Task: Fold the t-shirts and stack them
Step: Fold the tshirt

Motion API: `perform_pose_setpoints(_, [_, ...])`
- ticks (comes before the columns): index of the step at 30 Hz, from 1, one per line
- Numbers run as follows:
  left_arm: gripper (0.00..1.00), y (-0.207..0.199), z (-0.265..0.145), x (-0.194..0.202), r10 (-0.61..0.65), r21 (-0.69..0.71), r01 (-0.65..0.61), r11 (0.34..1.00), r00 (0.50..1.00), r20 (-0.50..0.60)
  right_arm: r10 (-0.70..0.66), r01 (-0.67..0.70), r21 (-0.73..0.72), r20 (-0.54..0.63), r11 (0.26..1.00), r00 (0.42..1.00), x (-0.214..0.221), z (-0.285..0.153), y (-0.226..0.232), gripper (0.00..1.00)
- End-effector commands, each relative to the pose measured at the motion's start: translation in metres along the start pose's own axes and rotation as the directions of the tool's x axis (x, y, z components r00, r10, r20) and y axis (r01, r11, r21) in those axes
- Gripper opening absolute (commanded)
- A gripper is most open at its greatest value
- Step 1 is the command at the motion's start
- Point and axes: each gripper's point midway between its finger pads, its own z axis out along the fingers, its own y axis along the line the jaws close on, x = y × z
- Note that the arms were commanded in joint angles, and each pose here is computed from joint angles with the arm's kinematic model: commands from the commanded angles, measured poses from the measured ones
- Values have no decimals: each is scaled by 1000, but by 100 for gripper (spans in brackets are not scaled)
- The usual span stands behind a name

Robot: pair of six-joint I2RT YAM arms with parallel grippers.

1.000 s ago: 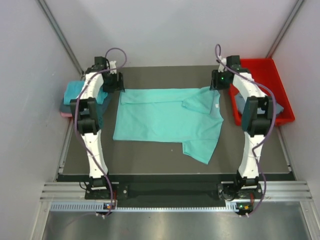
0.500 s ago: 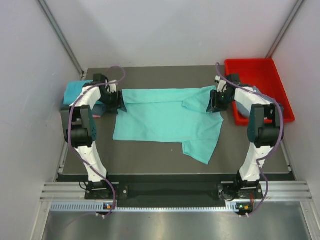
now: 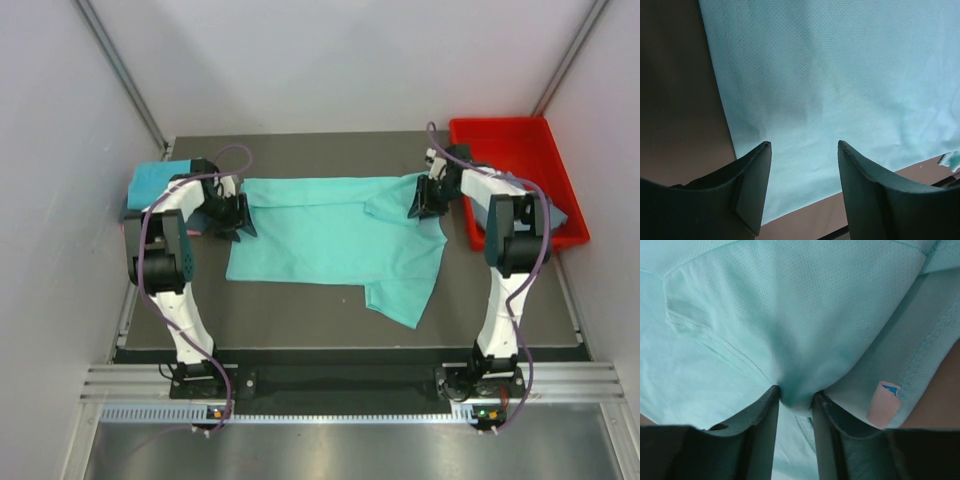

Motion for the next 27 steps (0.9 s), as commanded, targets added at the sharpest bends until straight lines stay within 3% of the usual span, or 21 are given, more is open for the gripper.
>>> perform_pose_setpoints(1, [60, -4, -1, -7, 4, 14, -5, 1000, 1000, 15, -29, 28, 10, 38, 1000, 999, -13, -7, 2, 31])
perform_pose_setpoints(2, [60, -4, -1, -8, 2, 16, -2, 1000, 1000, 16, -25, 24, 16, 33, 1000, 999, -8, -12, 2, 22])
perform_pose_setpoints(5, [60, -6, 0, -11, 1, 23, -1, 1000, 1000, 20, -8, 7, 36, 22, 999, 1000, 4, -23, 3, 11])
perform_pose_setpoints(12, [58, -8, 6, -17, -8, 45, 6, 999, 1000, 26, 30, -30, -5, 4, 1000, 1000, 27, -42, 22, 9])
perform_pose_setpoints(15, [58, -9, 7, -18, -12, 57, 11, 998, 1000, 24, 30, -30, -10, -3, 999, 1000, 34, -40, 27, 20])
perform_pose_setpoints(16, [58, -10, 7, -20, -11, 62, 9, 998, 1000, 27, 28, -28, -9, 0, 1000, 1000, 33, -39, 28, 38])
perform_pose_setpoints(18, [58, -11, 6, -21, -10, 65, 8, 998, 1000, 28, 17, -17, -10, 8, 1000, 1000, 29, -38, 29, 47])
perform_pose_setpoints(22, [58, -12, -16, -26, 17, 27, -18, 999, 998, 57, -65, 63, 52, 41, 997, 997, 13, -68, 31, 53])
perform_pose_setpoints(27, [61, -15, -45, -11, 64, -8, -64, 998, 994, 84, -262, 263, 27, -29, 964, 965, 57, -97, 44, 53])
